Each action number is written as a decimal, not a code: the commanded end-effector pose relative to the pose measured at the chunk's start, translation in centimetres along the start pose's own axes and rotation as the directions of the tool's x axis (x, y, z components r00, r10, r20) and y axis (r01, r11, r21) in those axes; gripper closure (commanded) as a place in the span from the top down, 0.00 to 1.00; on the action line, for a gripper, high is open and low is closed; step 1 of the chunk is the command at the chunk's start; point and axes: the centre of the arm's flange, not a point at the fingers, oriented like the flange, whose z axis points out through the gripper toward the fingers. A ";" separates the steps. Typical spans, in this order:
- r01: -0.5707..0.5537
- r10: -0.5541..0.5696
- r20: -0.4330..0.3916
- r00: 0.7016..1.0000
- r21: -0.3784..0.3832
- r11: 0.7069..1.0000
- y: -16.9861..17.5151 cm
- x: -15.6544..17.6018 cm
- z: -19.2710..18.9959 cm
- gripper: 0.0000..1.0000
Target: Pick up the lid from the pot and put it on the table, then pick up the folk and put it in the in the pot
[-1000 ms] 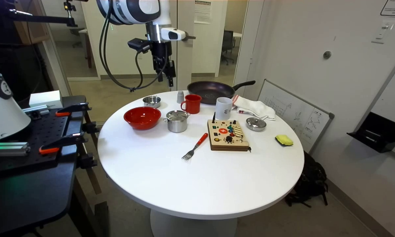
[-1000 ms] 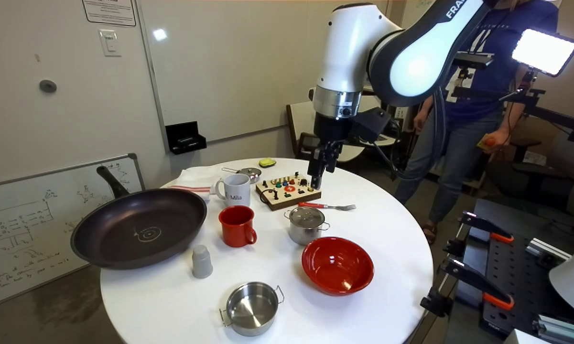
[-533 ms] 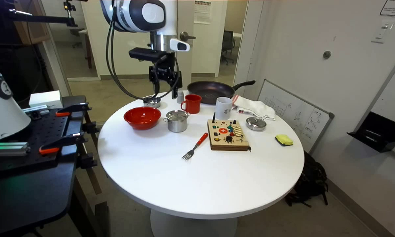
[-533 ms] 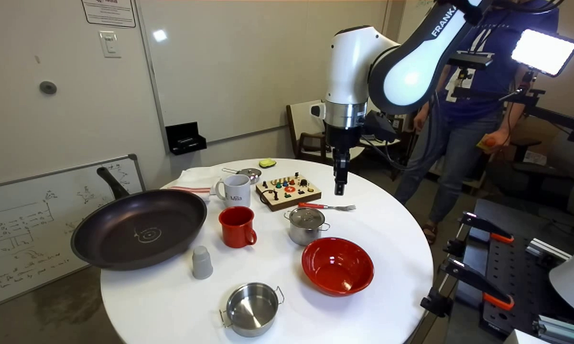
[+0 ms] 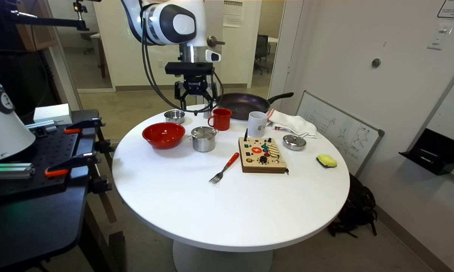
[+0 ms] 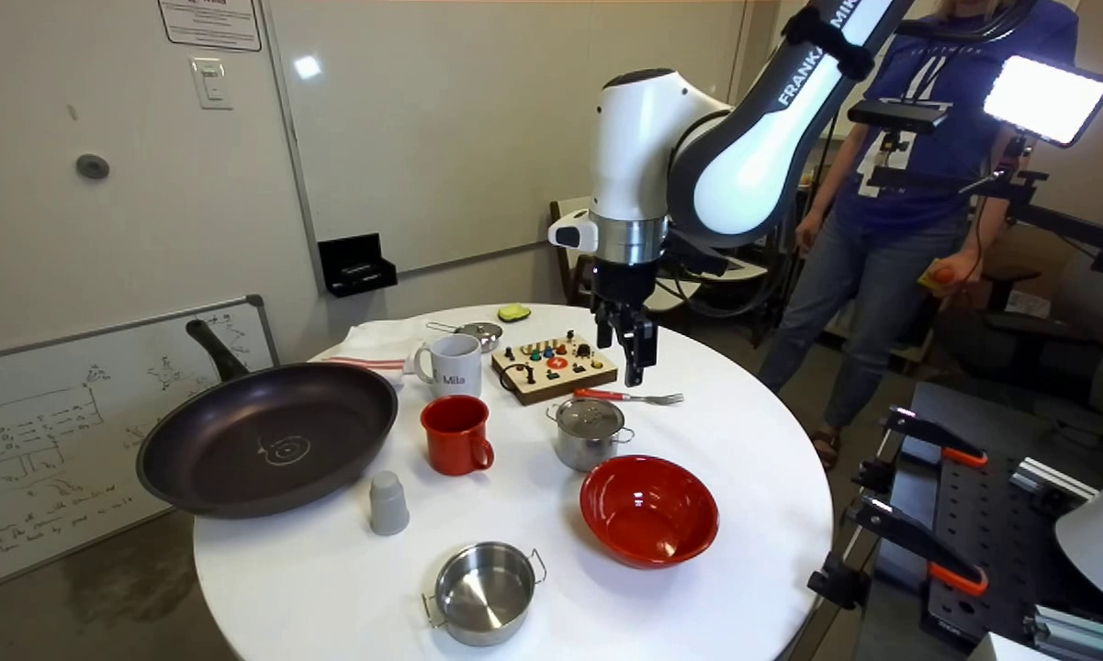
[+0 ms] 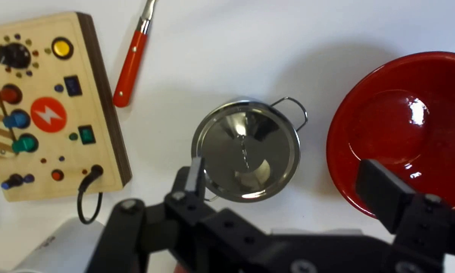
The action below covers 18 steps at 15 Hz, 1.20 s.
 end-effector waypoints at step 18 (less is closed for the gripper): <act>0.156 -0.151 -0.065 0.986 0.095 0.983 1.8 1.1 2.2 1.00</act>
